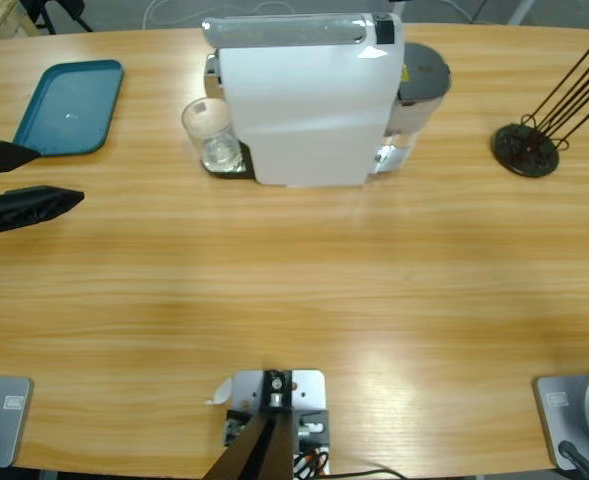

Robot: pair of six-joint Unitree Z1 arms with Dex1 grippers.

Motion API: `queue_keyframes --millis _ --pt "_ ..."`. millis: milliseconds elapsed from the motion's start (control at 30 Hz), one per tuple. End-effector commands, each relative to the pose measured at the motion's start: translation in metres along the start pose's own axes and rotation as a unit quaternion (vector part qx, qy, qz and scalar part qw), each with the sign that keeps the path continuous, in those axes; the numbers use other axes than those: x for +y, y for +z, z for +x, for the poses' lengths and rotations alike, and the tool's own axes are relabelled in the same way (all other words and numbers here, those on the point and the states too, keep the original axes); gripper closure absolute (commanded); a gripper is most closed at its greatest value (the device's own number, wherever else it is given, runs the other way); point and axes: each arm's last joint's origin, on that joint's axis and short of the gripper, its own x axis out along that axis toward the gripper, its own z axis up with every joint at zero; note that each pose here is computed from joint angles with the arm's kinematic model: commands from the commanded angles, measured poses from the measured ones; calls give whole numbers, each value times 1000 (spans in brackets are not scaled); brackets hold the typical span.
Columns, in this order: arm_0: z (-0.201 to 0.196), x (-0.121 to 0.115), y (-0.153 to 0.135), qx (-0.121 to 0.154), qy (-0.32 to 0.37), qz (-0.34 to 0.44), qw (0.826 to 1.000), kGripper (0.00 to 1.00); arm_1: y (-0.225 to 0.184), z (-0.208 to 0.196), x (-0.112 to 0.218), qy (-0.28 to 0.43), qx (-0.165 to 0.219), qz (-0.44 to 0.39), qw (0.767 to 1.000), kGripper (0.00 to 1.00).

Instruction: Pour coffee

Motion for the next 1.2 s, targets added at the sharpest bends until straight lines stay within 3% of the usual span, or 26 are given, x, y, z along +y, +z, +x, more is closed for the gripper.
queue_keyframes --millis 33,700,1200 --pt "8 1 -10 22 5 0 1000 13 -3 24 -7 -10 33 9 999 1000" --pt "8 1 -10 23 6 1 1000 13 -9 33 17 2 53 0 999 1000" --pt "9 1 -10 24 6 1 1000 13 -39 39 18 -3 70 13 997 1000"
